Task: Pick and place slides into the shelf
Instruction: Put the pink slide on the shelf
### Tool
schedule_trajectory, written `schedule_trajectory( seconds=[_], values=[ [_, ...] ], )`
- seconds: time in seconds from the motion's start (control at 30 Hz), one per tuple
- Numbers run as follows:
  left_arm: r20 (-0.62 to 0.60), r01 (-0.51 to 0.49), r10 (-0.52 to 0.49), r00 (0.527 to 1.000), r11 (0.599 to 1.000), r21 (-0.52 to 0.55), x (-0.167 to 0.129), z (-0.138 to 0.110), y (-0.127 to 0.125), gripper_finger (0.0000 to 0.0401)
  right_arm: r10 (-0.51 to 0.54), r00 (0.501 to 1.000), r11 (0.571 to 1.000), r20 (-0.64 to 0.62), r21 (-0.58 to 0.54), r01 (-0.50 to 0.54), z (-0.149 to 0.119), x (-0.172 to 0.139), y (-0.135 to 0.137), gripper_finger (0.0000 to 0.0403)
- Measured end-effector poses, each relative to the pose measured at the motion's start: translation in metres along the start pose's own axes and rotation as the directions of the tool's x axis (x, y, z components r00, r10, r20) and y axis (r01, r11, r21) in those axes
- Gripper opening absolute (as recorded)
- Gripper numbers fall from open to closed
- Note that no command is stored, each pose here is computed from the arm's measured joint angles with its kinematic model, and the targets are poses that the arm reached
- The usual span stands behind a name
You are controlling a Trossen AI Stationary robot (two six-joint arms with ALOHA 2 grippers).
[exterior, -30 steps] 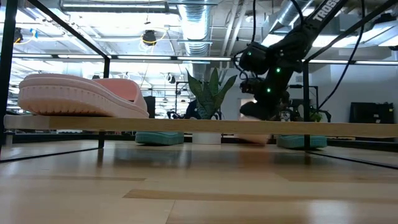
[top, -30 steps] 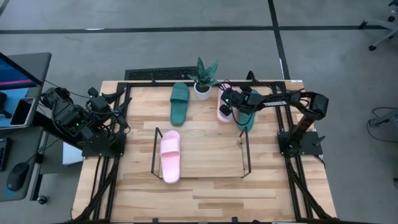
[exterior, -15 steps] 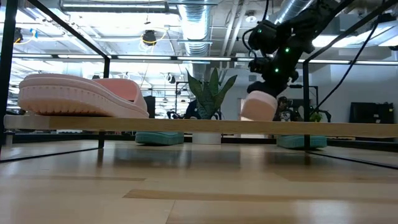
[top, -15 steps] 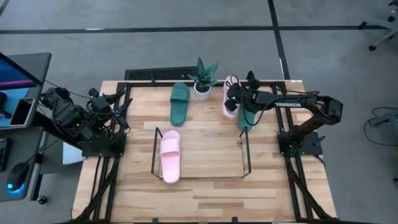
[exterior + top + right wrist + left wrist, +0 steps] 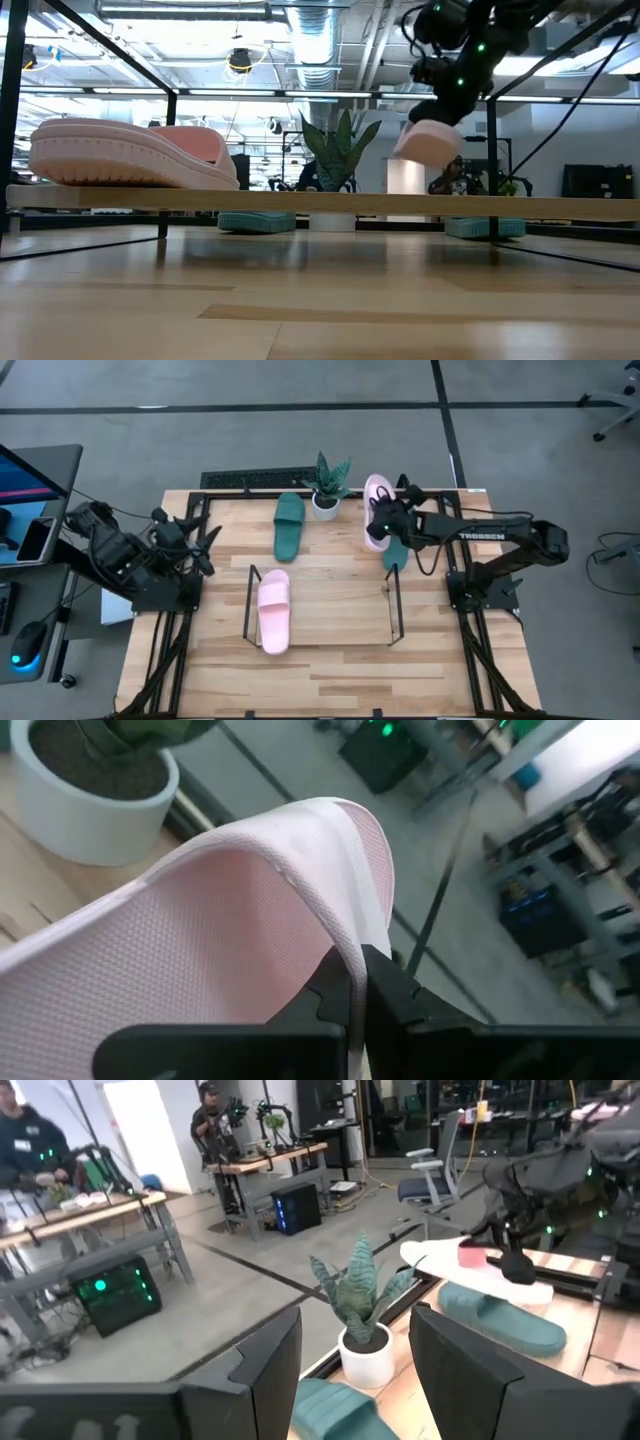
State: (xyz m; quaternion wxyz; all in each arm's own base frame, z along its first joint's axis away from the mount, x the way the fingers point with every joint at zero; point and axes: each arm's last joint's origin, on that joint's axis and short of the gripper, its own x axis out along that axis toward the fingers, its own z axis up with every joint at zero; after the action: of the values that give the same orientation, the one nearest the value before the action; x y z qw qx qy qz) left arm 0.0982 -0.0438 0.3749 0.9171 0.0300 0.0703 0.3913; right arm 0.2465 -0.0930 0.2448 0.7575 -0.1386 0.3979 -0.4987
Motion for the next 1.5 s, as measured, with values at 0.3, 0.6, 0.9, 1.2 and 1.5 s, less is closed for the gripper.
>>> schedule_trajectory(
  seconds=[0.3,0.6,0.9,1.2,1.5],
  values=[
    [0.033,-0.005,0.002,0.999,0.997,0.078,0.002,0.013,-0.021,0.0176,-0.077,0.992,0.989,0.104,-0.119,0.090,0.020,-0.030,-0.006,0.0000],
    [0.026,0.034,-0.039,0.999,0.984,0.177,0.022,0.041,-0.036,0.0176,-0.091,0.966,0.948,0.240,-0.277,0.159,0.057,-0.061,-0.016,0.0000],
    [0.036,0.083,-0.097,0.995,0.958,0.276,0.079,0.053,-0.053,0.0176,-0.124,0.932,0.935,0.340,-0.273,0.224,0.086,-0.095,-0.029,0.0000],
    [0.055,0.273,-0.308,0.950,0.902,0.334,0.139,0.045,-0.082,0.0176,-0.098,0.913,0.902,0.396,-0.352,0.250,0.092,-0.124,-0.026,0.0000],
    [0.129,0.365,-0.451,0.883,0.833,0.415,0.149,0.082,-0.087,0.0176,-0.090,0.905,0.894,0.417,-0.367,0.258,0.088,-0.139,-0.019,0.0000]
  ],
)
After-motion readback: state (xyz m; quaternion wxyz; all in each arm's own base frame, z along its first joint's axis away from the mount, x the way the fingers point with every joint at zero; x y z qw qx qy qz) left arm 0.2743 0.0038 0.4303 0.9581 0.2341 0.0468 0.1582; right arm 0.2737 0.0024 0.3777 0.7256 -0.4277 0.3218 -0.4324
